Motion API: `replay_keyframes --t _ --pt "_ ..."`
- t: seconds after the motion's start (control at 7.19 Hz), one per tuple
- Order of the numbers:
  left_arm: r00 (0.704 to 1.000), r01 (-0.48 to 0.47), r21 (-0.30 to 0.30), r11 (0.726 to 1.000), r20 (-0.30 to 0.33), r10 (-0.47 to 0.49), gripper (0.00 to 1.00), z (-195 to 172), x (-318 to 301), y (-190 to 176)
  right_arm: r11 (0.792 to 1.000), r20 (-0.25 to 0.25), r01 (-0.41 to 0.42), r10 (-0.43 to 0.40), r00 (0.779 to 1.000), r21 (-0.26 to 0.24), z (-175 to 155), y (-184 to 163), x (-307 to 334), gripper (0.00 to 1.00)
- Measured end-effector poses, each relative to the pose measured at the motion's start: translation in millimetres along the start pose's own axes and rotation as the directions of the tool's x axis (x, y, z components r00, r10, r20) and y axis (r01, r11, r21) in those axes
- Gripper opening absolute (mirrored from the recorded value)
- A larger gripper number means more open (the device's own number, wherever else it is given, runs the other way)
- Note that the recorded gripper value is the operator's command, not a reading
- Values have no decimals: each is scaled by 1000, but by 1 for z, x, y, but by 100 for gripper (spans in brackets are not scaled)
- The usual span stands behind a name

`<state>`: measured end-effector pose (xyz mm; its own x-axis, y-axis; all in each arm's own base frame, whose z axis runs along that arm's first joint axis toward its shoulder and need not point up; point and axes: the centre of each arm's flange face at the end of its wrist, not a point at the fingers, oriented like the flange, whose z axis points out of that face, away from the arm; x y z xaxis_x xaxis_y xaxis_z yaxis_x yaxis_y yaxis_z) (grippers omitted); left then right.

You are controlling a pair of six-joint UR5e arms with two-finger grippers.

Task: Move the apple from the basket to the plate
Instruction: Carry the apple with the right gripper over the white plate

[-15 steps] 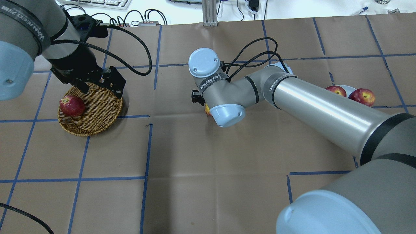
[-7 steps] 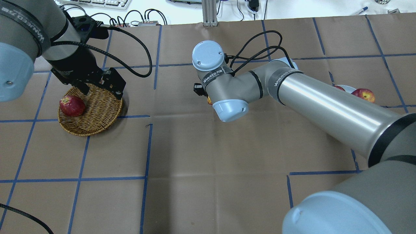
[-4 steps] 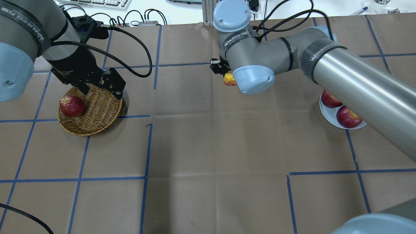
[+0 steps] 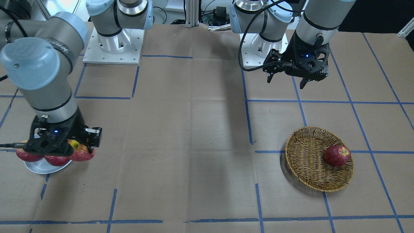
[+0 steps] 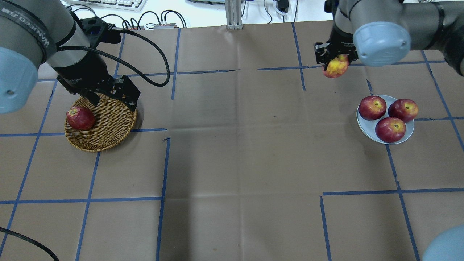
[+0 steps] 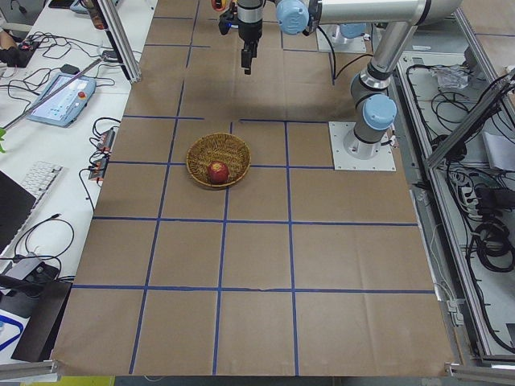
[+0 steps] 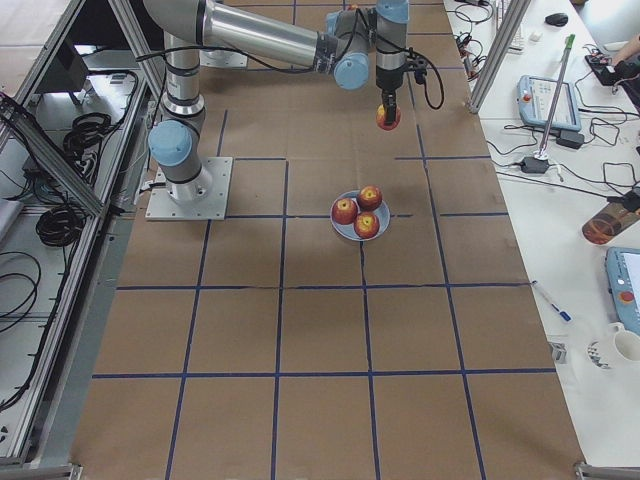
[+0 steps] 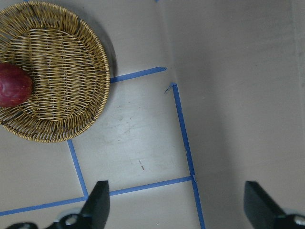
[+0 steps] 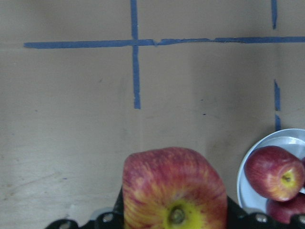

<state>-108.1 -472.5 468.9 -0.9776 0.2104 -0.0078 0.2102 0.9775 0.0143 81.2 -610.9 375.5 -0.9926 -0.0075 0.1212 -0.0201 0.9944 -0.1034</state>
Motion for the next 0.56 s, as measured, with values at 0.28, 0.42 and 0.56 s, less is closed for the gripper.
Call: replay_keyframes --t 0.28,0.42,0.56 --pt "1000 1 0 1000 0 -1 99 0 0 0 997 1 57 -58 998 -53 24 8 83 46" --pt "1000 -2 0 1000 0 2 99 0 -1 0 993 11 83 -83 997 -78 38 17 116 46" --pt "1000 -11 -1 1000 0 11 99 0 -1 0 990 35 102 -99 994 -100 54 30 143 46"
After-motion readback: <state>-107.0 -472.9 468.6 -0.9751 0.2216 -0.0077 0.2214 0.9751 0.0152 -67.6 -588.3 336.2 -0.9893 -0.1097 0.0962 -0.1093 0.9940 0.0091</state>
